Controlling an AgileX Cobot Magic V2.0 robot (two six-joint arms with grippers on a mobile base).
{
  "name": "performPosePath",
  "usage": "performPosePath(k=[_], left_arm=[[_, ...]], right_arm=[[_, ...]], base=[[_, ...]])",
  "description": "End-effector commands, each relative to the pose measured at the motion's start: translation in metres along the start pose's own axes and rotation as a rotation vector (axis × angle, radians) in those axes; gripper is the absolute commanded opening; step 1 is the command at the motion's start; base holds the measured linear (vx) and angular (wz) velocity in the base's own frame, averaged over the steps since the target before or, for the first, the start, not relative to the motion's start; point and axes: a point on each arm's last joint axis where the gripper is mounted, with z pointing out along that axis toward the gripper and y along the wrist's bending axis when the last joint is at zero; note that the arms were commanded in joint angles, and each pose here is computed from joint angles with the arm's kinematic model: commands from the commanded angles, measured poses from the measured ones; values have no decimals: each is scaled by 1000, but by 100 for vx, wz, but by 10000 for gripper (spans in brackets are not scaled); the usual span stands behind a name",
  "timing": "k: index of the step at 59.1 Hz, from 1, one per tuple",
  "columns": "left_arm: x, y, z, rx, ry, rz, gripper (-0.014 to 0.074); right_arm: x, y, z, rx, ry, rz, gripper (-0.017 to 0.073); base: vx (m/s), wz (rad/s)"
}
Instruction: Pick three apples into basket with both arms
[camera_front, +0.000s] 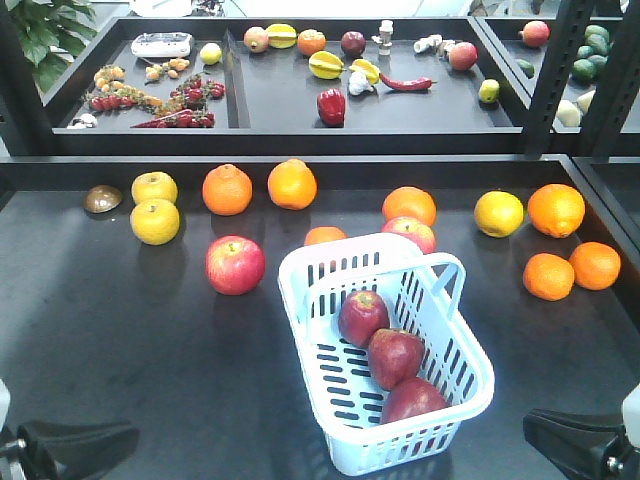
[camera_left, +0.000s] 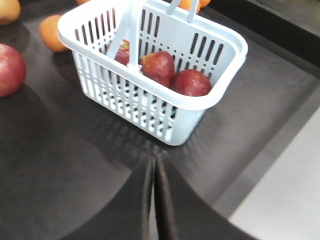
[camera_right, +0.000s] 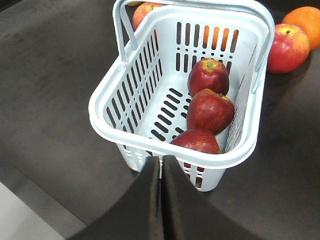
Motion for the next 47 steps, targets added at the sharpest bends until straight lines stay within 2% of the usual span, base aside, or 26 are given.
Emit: performPosePath(k=[1,6,13,20,25,31,37,41,47], left_arm=[[-8,7,-1,-79,-84,36,-6],[-2,12,1,-133,-106,38,-6],[17,16,6,-157,-65,47,-6],[35,19,7,-185,-47,6,-6],[44,23,4,-231,-97,-31,-6],[55,27,-1,-289,-178,-14,-6],[68,31,-7,-341,-296,-59,-6],[64,29,-13,-332,-334,-14,-6],[61,27,-22,-350,-415,23,-6]], right_arm=[[-12,-2,-4,27,-65,9,-5],[-12,-2,-4,27,-65,9,-5],[-12,-2,-4,26,-64,9,-5],[-12,-2,-4,24,-63,9,-5],[-12,-2,-4,24,-63,9,-5],[-12,-2,-4,24,-63,9,-5],[-12,-2,-4,23,-62,9,-5],[-12,-2,-4,21,-61,10,-5],[-12,-2,-4,21,-61,10,-5]], base=[[0,0],[0,0],[0,0],[0,0],[0,0],[0,0],[0,0],[0,0],[0,0]])
